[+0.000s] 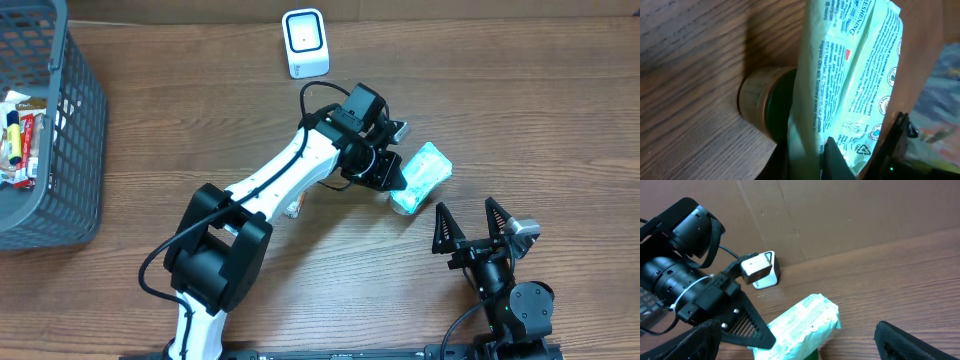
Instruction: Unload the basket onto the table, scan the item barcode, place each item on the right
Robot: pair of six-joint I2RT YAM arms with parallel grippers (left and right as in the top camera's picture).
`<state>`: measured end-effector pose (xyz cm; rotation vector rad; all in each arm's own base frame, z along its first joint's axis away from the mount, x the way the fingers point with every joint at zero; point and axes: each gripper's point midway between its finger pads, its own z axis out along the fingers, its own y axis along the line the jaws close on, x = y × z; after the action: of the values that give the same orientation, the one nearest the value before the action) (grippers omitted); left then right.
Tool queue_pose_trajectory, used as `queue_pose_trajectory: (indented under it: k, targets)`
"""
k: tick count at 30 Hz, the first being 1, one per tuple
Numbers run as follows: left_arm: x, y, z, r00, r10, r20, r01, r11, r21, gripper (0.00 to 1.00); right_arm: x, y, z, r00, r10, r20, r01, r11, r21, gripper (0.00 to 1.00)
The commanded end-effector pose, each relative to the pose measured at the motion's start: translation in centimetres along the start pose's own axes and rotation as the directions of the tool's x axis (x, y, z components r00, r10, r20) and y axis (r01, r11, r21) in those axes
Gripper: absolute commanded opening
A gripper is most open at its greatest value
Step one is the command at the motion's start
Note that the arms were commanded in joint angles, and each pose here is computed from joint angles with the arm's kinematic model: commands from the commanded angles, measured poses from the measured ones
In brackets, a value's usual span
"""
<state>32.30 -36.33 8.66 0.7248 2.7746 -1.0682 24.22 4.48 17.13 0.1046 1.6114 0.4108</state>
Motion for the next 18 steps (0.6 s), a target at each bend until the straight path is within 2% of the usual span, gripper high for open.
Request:
queue_pose_trajectory:
  k: [1, 8, 18]
  targets:
    - [-0.7, 0.3, -1.3, 1.000, -0.023, 0.012, 0.022, 0.998, 0.058, 0.04, 0.1, -0.5, 0.0, 1.000, 0.001, 0.008, -0.001, 1.000, 0.019, 1.00]
    - [-1.5, 0.6, -3.5, 0.997, -0.065, 0.031, 0.060, 0.987, 0.151, 0.04, 0.1, -0.5, 0.0, 1.000, 0.001, 0.008, -0.001, 1.000, 0.019, 1.00]
    - [-2.2, 5.1, -6.5, 0.985, -0.154, 0.078, 0.146, 0.984, 0.099, 0.04, 0.1, -0.5, 0.0, 1.000, 0.001, 0.008, -0.001, 1.000, 0.019, 1.00]
